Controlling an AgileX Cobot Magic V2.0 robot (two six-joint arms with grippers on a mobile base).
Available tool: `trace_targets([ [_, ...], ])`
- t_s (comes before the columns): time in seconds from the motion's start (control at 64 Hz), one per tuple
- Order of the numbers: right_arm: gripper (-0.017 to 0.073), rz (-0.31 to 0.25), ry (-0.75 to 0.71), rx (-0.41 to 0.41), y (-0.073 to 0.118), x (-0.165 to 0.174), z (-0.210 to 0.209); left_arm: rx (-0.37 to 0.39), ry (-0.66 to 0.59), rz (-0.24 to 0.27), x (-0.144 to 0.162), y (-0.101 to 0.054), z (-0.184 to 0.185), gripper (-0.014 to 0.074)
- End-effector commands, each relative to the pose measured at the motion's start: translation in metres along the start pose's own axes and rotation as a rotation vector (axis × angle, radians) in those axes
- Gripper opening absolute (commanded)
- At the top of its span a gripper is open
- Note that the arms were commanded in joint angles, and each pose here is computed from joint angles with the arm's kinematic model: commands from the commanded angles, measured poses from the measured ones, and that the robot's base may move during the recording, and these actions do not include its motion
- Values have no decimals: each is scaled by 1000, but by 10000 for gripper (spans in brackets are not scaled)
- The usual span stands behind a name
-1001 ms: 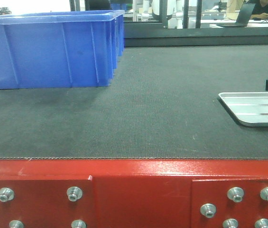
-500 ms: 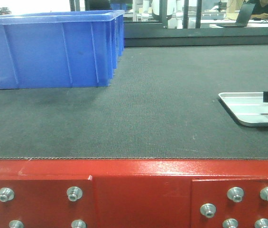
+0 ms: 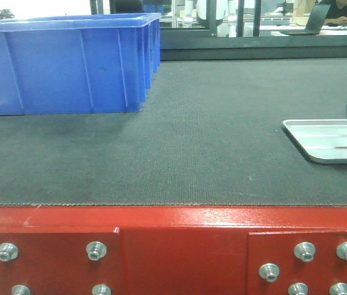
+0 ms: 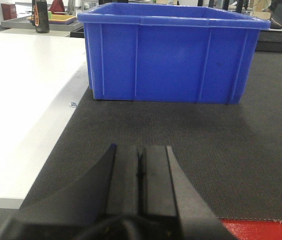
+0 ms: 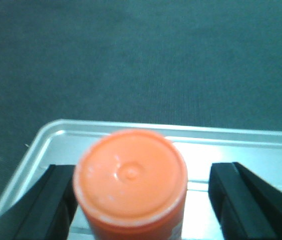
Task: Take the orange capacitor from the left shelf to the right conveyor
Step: 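Lower the orange cylinder onto the silver tray with the right gripper, then open the right gripper and withdraw it from the cylinder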
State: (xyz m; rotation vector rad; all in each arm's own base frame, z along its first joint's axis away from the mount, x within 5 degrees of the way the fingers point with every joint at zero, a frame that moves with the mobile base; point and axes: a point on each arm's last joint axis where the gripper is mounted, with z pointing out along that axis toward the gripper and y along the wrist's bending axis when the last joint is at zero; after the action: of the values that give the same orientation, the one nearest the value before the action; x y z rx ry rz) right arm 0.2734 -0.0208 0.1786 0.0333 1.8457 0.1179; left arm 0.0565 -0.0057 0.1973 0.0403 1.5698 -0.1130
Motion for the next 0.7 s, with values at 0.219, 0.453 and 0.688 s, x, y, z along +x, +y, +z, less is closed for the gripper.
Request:
trace_targets([
  [0.219,608,88,-181,-30,19,-76,-74,-3,-107,-3,-10,0,-2,-127],
  [0.453,228,74,-217,56,28,-95,-135,-3,-107,-3,-10,0,-2,-127],
  [0.688,54,62,-296,77,34,-102,-179,-3,-107,-3,-10,0,-2,-127],
])
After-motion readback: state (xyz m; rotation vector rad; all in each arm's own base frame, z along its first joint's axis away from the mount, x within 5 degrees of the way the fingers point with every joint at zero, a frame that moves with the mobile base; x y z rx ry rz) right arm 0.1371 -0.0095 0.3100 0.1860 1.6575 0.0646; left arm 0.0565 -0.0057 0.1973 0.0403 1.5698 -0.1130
